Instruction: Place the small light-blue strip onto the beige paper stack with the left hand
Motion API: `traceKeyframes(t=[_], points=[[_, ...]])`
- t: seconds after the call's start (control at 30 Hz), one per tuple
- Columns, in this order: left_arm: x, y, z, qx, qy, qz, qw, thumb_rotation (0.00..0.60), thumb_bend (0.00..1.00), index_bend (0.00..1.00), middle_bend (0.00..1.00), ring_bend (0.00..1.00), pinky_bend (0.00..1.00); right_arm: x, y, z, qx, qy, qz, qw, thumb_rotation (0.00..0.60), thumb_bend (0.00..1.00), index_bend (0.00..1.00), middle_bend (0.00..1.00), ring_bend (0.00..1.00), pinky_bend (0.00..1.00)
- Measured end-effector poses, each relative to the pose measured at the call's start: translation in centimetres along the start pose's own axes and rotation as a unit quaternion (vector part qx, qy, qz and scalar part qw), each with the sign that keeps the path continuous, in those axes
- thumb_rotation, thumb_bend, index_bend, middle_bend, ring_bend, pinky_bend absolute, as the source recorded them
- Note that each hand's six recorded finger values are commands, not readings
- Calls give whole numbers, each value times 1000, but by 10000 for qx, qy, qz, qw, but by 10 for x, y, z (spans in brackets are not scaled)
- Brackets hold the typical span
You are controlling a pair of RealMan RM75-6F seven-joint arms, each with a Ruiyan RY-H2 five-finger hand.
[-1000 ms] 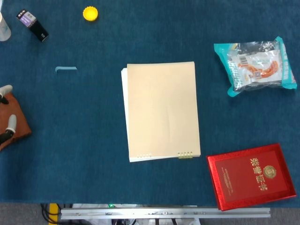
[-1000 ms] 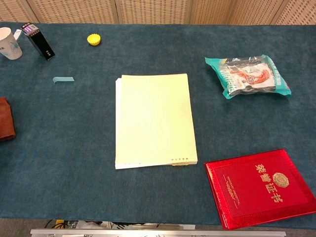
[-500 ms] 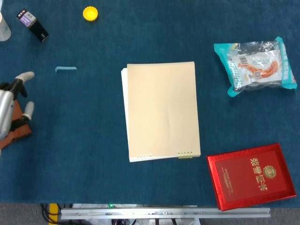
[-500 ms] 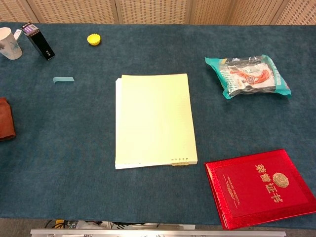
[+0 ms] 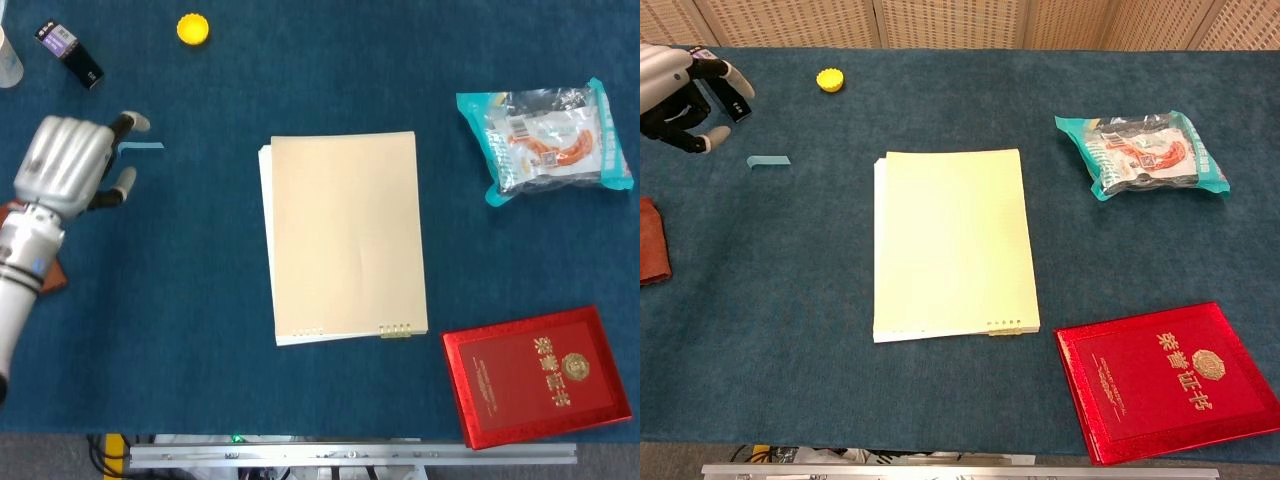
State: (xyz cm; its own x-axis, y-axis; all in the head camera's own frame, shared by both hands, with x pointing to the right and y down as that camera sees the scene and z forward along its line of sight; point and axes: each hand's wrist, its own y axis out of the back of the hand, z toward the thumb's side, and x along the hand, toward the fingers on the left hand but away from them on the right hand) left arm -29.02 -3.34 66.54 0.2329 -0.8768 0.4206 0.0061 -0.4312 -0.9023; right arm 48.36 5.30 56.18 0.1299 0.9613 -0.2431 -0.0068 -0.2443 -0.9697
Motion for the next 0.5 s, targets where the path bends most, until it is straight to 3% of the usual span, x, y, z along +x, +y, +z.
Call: traceKeyframes(t=[0.5], points=[[81, -35, -16, 361, 995, -623, 9924, 600, 337, 363, 999, 984, 1000, 0, -6, -3, 4, -50, 103, 9999, 600, 336, 459, 408, 408, 368]])
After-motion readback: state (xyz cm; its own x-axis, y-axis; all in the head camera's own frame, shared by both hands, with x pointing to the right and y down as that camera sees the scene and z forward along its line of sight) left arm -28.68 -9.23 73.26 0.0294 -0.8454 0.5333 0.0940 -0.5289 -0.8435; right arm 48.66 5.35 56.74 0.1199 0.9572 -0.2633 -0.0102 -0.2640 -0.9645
